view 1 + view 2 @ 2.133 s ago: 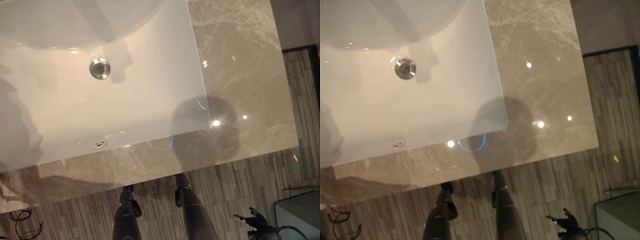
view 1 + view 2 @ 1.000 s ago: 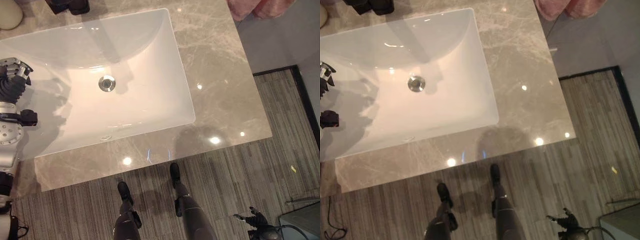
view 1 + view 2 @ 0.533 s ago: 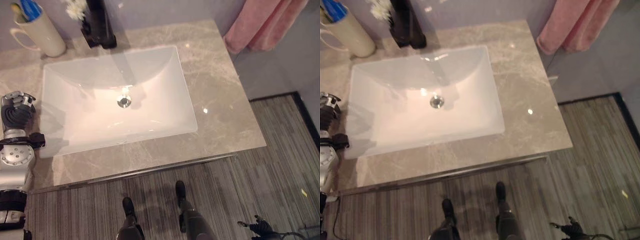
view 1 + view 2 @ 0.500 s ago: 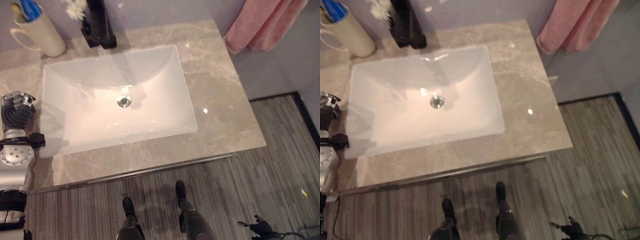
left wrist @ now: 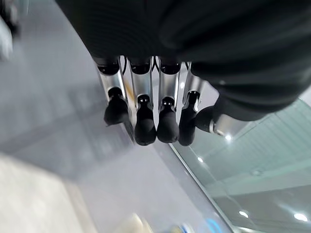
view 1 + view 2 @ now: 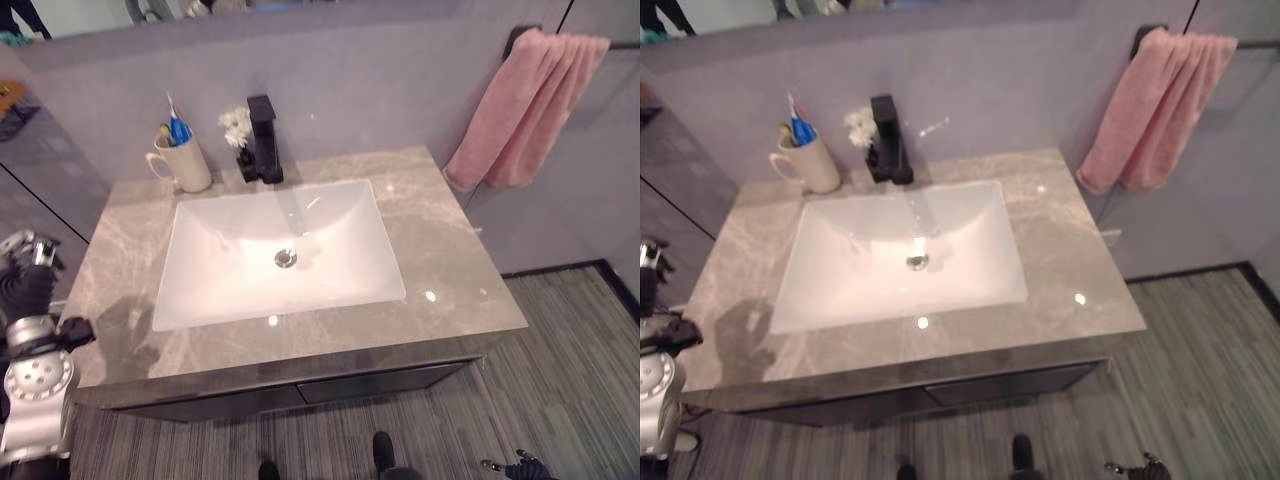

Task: Put brush and paste in cup on sink, flatten towel.

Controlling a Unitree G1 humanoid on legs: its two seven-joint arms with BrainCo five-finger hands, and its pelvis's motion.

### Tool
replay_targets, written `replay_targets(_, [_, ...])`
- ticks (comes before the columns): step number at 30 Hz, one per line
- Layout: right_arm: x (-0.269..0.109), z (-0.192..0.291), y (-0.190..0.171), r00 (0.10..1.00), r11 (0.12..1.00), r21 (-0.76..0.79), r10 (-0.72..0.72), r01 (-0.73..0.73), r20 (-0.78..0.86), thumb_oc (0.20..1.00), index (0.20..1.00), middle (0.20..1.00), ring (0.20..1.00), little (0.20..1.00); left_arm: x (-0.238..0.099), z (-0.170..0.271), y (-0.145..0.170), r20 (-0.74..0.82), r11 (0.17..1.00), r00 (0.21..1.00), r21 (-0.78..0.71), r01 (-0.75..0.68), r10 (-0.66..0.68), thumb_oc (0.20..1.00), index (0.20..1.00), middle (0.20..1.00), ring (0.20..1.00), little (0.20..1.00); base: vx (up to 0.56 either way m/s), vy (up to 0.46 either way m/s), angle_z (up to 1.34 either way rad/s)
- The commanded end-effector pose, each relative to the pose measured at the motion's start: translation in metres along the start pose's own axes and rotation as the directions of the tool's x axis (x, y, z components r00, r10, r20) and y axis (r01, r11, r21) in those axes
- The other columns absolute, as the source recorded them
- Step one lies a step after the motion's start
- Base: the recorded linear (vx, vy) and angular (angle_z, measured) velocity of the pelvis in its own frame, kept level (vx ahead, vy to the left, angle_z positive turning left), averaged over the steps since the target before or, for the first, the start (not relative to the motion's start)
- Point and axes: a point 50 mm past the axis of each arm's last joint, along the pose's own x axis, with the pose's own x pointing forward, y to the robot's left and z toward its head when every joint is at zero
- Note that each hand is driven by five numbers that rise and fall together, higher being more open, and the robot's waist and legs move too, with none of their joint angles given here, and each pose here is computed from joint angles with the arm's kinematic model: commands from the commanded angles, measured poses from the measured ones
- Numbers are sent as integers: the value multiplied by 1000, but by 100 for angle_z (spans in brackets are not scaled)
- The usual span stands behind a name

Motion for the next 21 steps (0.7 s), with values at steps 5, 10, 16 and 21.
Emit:
replay_targets(5, [-4, -14, 16, 999, 999, -28, 26, -27, -37, 1000, 1000, 1000, 1000, 1000, -19, -44, 61, -142, 922, 924, 217, -320, 354, 1000, 1000, 1000, 1000, 1000, 3, -14, 3])
replay_targets(10, [-5, -20, 20, 998, 999, -31, 30, -32, -50, 1000, 1000, 1000, 1000, 1000, -48, -86, 81, -313, 872, 846, 386, -302, 431, 1000, 1000, 1000, 1000, 1000, 0, 0, 0])
replay_targets(16, [-8, -28, 33, 995, 997, -56, 46, -51, -84, 1000, 1000, 1000, 1000, 1000, -158, -168, 59, -785, 898, 504, 439, 41, 361, 1000, 1000, 1000, 1000, 1000, 4, -5, -6])
replay_targets(21, [-7, -20, 37, 996, 995, -77, 58, -63, -70, 1000, 1000, 1000, 1000, 1000, -213, -183, 16, -937, 868, 321, 269, 418, 135, 1000, 1000, 1000, 1000, 1000, 6, 1, -8])
